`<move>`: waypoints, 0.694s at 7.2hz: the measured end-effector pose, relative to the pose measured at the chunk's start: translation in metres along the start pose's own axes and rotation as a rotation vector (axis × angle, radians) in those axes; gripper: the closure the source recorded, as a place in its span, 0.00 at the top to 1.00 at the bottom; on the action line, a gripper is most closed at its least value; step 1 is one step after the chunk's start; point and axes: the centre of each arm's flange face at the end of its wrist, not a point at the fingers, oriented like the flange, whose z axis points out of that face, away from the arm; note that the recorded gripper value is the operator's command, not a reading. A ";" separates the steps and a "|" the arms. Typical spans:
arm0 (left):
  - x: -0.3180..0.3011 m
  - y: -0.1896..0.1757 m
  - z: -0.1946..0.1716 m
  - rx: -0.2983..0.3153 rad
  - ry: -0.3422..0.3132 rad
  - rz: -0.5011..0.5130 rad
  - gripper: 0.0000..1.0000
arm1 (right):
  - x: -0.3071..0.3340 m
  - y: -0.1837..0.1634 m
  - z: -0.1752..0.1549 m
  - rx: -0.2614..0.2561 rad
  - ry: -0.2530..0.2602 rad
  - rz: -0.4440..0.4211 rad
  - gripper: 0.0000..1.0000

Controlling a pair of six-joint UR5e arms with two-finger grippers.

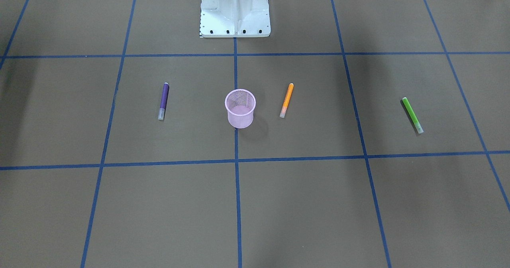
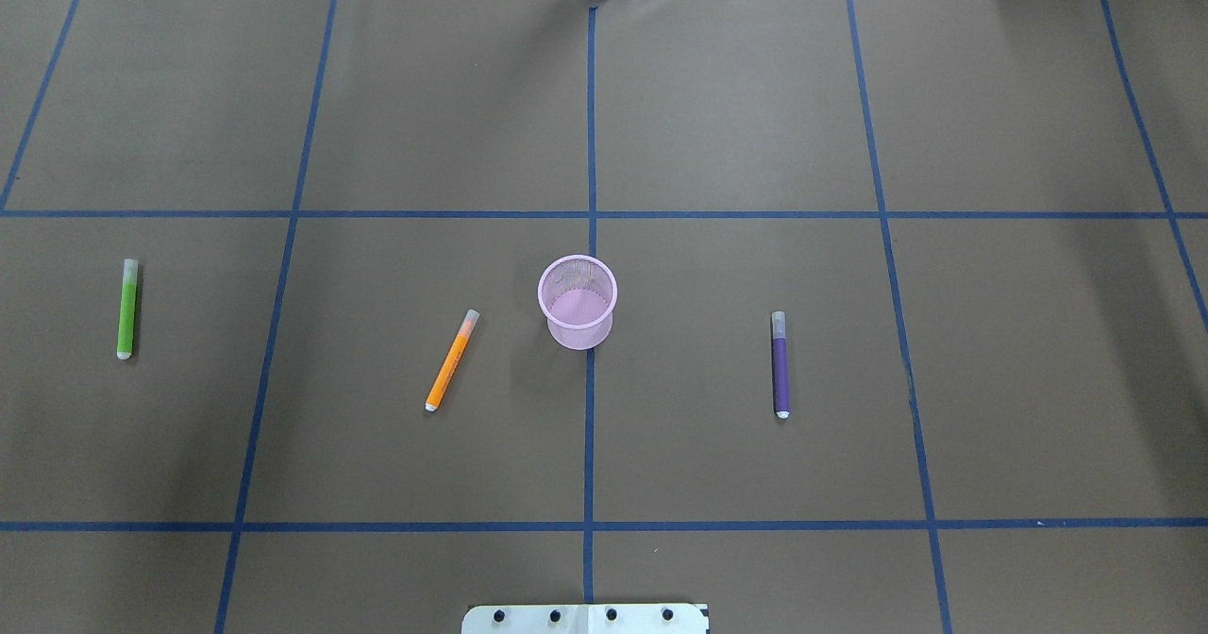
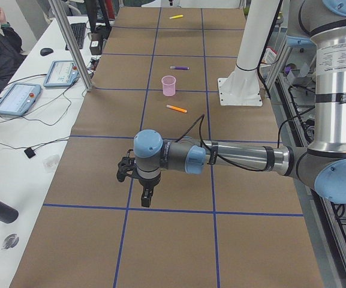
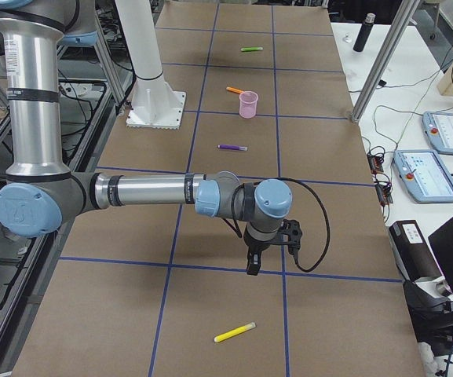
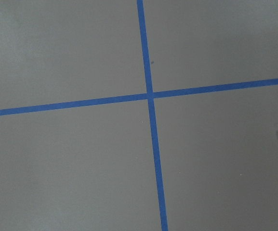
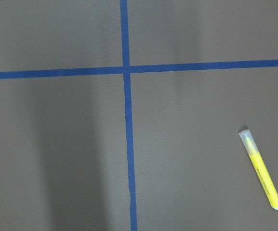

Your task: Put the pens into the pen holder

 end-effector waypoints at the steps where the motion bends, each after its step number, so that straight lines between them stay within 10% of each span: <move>1: 0.000 0.000 0.000 0.000 0.001 0.000 1.00 | -0.002 -0.001 -0.003 0.007 -0.001 -0.005 1.00; 5: 0.009 -0.007 -0.005 0.014 0.006 0.010 1.00 | -0.011 -0.002 -0.013 0.027 -0.007 -0.022 1.00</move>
